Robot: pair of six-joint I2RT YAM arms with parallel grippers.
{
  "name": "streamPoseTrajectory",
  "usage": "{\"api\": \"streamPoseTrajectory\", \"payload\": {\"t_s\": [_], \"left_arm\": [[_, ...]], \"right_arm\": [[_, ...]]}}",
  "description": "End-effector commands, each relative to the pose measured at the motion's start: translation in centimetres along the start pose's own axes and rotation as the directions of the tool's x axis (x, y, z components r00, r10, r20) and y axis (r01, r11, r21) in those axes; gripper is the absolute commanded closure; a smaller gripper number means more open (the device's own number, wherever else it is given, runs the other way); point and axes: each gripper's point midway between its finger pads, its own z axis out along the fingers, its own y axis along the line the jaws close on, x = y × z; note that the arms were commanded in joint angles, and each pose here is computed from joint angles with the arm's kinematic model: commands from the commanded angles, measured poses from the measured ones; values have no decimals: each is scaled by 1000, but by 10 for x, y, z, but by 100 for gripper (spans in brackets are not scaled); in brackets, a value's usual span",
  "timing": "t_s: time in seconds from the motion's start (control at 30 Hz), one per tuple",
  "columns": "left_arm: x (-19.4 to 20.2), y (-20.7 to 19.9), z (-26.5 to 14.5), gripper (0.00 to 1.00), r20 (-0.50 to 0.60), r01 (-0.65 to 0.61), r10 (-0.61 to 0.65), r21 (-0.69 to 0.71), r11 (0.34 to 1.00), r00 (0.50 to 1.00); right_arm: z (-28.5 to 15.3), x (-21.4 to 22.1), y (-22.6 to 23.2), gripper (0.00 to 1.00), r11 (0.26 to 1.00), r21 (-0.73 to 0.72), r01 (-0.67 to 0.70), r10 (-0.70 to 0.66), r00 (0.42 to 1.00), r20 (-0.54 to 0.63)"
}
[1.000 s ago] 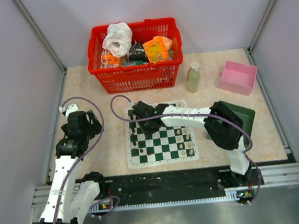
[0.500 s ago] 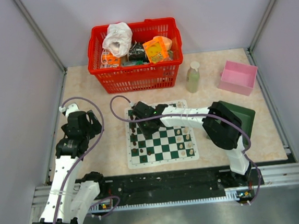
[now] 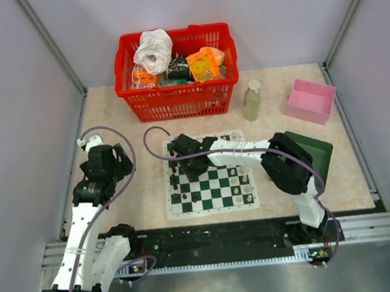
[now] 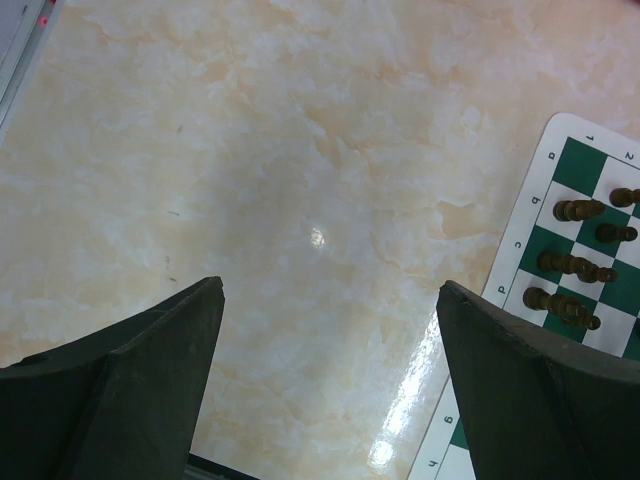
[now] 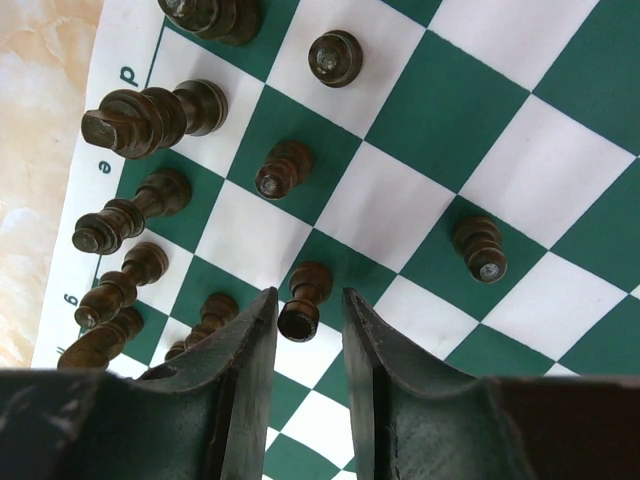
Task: Set up the chess pieces on the board
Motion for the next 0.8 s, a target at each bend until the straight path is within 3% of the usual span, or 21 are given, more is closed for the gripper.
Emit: {"api": "streamPoseTrajectory", "payload": {"t_s": [0.0,0.77], "left_arm": [[-6,-2,0,7,19,10,-10,5,1000,1000],[-6,-3,1,7,16,7,-7,7,1000,1000]], "right_arm": [[-17,-24,15,67,999,-38,3,0,996,85],[-24,-30,17,73,999,-46,-9,14,993,117]]}}
